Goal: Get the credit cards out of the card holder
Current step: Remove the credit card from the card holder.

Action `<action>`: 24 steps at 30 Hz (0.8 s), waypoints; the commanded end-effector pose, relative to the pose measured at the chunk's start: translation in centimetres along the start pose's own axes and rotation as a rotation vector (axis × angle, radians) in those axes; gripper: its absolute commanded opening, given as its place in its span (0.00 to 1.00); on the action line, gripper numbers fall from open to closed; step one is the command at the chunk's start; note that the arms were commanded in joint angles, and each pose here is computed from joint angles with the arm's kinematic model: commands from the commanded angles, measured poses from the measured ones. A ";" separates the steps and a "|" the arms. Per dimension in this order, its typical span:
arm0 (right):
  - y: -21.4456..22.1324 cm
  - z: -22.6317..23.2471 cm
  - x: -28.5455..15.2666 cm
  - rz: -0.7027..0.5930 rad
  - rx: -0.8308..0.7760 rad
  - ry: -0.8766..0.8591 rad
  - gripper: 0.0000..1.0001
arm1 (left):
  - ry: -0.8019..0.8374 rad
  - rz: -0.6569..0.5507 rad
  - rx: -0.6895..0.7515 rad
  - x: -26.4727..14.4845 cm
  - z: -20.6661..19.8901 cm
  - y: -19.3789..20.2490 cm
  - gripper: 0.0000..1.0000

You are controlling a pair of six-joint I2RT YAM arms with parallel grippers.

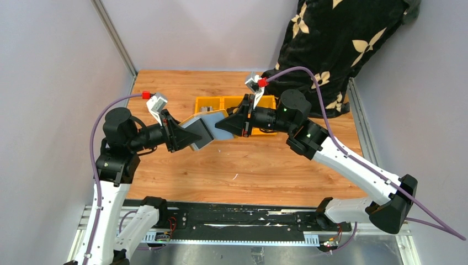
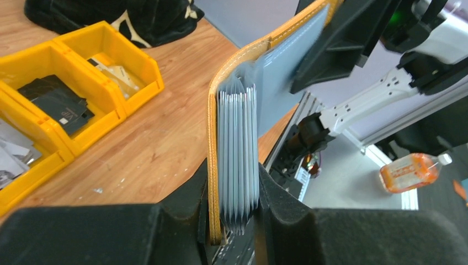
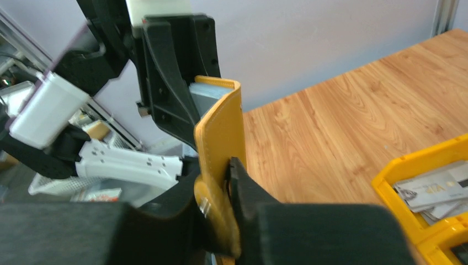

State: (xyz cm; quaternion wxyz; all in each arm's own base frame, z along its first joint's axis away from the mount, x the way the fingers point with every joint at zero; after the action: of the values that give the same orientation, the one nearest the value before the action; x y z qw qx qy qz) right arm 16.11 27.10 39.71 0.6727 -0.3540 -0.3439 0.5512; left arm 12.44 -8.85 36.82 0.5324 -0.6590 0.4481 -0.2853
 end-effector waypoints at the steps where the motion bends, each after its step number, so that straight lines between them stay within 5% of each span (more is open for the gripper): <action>1: 1.1 -0.6 -0.1 0.124 0.002 -0.016 0.08 | 0.039 0.037 0.059 -0.6 -0.6 -0.1 0.00; 5: 1.3 -0.5 0.3 0.138 0.032 -0.048 0.00 | 0.056 0.031 0.068 -0.7 -0.9 -0.2 0.04; 6: 1.3 -0.5 0.3 0.126 0.036 -0.050 0.00 | 0.060 0.028 0.068 -0.7 -1.0 -0.2 0.12; 9: 1.0 -0.3 0.0 0.005 0.058 -0.057 0.00 | 0.092 0.018 0.042 -0.7 -1.2 0.0 0.65; 10: 0.9 -0.3 -0.2 -0.048 0.071 -0.065 0.00 | 0.107 0.005 0.038 -0.7 -1.4 0.0 0.73; 15: 1.0 -0.3 -1.3 -0.256 0.160 -0.136 0.00 | 0.166 -0.098 0.038 -0.9 -2.4 0.4 0.77; 24: 1.4 0.2 -2.3 -0.377 0.227 -0.207 0.00 | 0.134 -0.131 -0.009 -0.8 -2.3 0.8 0.74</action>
State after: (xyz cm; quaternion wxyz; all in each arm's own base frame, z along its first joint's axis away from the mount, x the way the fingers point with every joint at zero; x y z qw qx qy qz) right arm 15.46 26.48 34.75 0.7445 -0.2069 -0.3289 0.5428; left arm 9.94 -9.17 36.38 0.4854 -0.6607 0.4486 -0.3559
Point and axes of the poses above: each gripper's point midway between its finger pads, its own x axis out along the fingers, its own z axis along the line the jaws close on, y = z × x, the point moved 10 cm from there along -x, back along the fingers, and after that the axes turned 11 degrees about x, right-handed, at the moved point
